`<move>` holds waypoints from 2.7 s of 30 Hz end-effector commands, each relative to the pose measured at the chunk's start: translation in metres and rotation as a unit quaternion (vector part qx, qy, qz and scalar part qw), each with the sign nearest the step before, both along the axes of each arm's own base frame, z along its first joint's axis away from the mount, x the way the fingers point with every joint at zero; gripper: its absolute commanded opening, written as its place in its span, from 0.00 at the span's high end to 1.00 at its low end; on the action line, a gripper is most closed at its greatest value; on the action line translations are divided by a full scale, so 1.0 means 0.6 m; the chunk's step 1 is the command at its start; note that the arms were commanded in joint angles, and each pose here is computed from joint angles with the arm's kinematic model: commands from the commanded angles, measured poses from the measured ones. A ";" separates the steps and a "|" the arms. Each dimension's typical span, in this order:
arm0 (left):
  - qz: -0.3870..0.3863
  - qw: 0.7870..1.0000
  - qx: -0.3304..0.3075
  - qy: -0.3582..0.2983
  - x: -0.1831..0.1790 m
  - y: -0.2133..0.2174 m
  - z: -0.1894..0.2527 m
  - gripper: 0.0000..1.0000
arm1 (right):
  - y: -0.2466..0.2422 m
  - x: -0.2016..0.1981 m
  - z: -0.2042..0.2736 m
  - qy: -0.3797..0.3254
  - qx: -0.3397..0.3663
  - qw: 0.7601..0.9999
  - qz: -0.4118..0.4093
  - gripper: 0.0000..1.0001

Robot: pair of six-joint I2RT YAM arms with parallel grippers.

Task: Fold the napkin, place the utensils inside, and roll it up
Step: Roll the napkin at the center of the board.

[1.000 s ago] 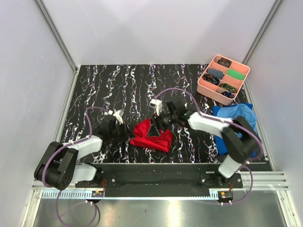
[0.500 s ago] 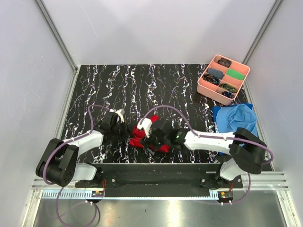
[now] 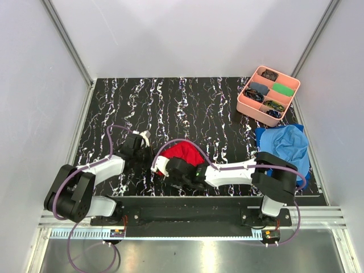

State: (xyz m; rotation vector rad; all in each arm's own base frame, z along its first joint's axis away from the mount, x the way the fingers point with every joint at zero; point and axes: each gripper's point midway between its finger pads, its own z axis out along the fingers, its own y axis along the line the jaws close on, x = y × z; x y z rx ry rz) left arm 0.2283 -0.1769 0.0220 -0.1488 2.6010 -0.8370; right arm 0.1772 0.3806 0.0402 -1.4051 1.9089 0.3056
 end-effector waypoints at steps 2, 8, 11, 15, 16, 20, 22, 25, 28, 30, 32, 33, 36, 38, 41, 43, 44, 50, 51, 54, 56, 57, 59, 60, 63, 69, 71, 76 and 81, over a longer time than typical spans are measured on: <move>-0.017 1.000 0.011 0.009 -0.007 0.001 -0.006 1.00 | 0.018 0.023 -0.001 -0.029 -0.002 1.000 -0.006 0.45; -0.021 1.000 0.005 0.004 -0.008 -0.002 -0.001 1.00 | 0.002 0.037 -0.030 0.017 -0.004 1.000 -0.025 0.48; -0.021 1.000 0.002 0.000 -0.006 -0.003 0.004 1.00 | -0.004 0.027 -0.048 0.062 -0.007 0.998 -0.016 0.49; -0.023 1.000 -0.002 -0.001 -0.005 -0.006 0.007 1.00 | -0.008 0.015 -0.070 0.095 -0.019 0.995 -0.006 0.53; -0.024 1.000 -0.001 -0.001 -0.005 -0.006 0.006 1.00 | -0.011 0.011 -0.075 0.104 -0.025 0.994 -0.005 0.55; -0.021 1.000 -0.005 -0.014 0.002 -0.007 0.017 0.85 | -0.009 -0.005 -0.088 0.156 -0.027 0.987 0.008 0.68; -0.010 0.999 0.000 -0.032 0.010 -0.002 0.029 0.69 | -0.013 -0.012 -0.090 0.186 -0.023 0.982 0.010 0.70; 0.010 0.998 0.014 -0.057 0.020 0.011 0.046 0.52 | -0.019 -0.015 -0.086 0.223 -0.005 0.975 0.008 0.72; 0.032 0.996 0.030 -0.075 0.024 0.027 0.053 0.44 | -0.025 -0.013 -0.082 0.259 0.015 0.966 0.008 0.73; 0.049 0.995 0.040 -0.077 0.020 0.039 0.047 0.39 | -0.025 -0.020 -0.080 0.287 0.028 0.957 0.017 0.73; 0.060 0.993 0.040 -0.089 0.020 0.045 0.052 0.38 | -0.024 -0.020 -0.078 0.312 0.043 0.949 0.022 0.73; 0.066 0.993 0.043 -0.087 0.014 0.050 0.044 0.37 | -0.024 -0.019 -0.076 0.323 0.050 0.945 0.021 0.73; 0.063 0.991 0.019 -0.120 0.012 0.045 0.057 0.36 | -0.023 -0.018 -0.073 0.359 0.068 0.931 0.026 0.73; 0.057 0.986 -0.003 -0.155 0.018 0.037 0.078 0.36 | -0.022 -0.014 -0.069 0.381 0.080 0.921 0.029 0.73; 0.038 0.982 -0.024 -0.182 0.013 0.027 0.090 0.35 | -0.019 -0.013 -0.062 0.416 0.100 0.903 0.034 0.73; 0.028 0.979 -0.033 -0.199 0.013 0.022 0.100 0.35 | -0.019 -0.004 -0.054 0.443 0.115 0.889 0.022 0.73; 0.024 0.979 -0.033 -0.201 0.011 0.022 0.096 0.35 | -0.019 -0.007 -0.052 0.459 0.121 0.880 0.027 0.73; -0.004 0.980 -0.054 -0.193 0.006 0.004 0.083 0.35 | -0.021 0.005 -0.053 0.497 0.128 0.858 0.016 0.73; -0.005 0.981 -0.053 -0.186 0.007 0.002 0.077 0.35 | -0.022 0.006 -0.052 0.501 0.128 0.856 0.016 0.73; -0.008 0.982 -0.056 -0.183 0.010 -0.002 0.069 0.35 | -0.023 0.009 -0.053 0.514 0.124 0.849 0.012 0.73; -0.007 0.982 -0.058 -0.181 0.011 -0.004 0.065 0.36 | -0.023 0.010 -0.056 0.519 0.119 0.847 0.010 0.73; -0.006 0.981 -0.060 -0.183 0.014 -0.005 0.065 0.36 | -0.023 0.010 -0.058 0.521 0.117 0.845 0.009 0.73; -0.006 0.981 -0.061 -0.182 0.016 -0.006 0.063 0.39 | -0.023 0.011 -0.061 0.525 0.114 0.843 0.009 0.73; -0.005 0.982 -0.061 -0.181 0.017 -0.006 0.060 0.39 | -0.022 0.012 -0.061 0.525 0.114 0.843 0.009 0.73; -0.008 0.984 -0.059 -0.170 0.015 -0.007 0.047 0.46 | -0.022 0.013 -0.064 0.526 0.112 0.843 0.008 0.73; 0.006 0.991 -0.037 -0.128 0.002 0.005 0.010 0.85 | -0.021 0.023 -0.057 0.514 0.114 0.850 0.003 0.68; 0.017 0.992 -0.032 -0.119 0.002 0.009 0.005 0.94 | -0.020 0.033 -0.044 0.499 0.117 0.859 -0.002 0.58; 0.026 0.996 -0.012 -0.085 0.003 0.014 0.000 1.00 | -0.023 0.070 0.017 0.429 0.132 0.893 -0.027 0.41; 0.015 0.999 0.002 -0.048 -0.003 0.013 -0.006 1.00 | -0.047 0.092 0.083 0.337 0.141 0.929 -0.050 0.31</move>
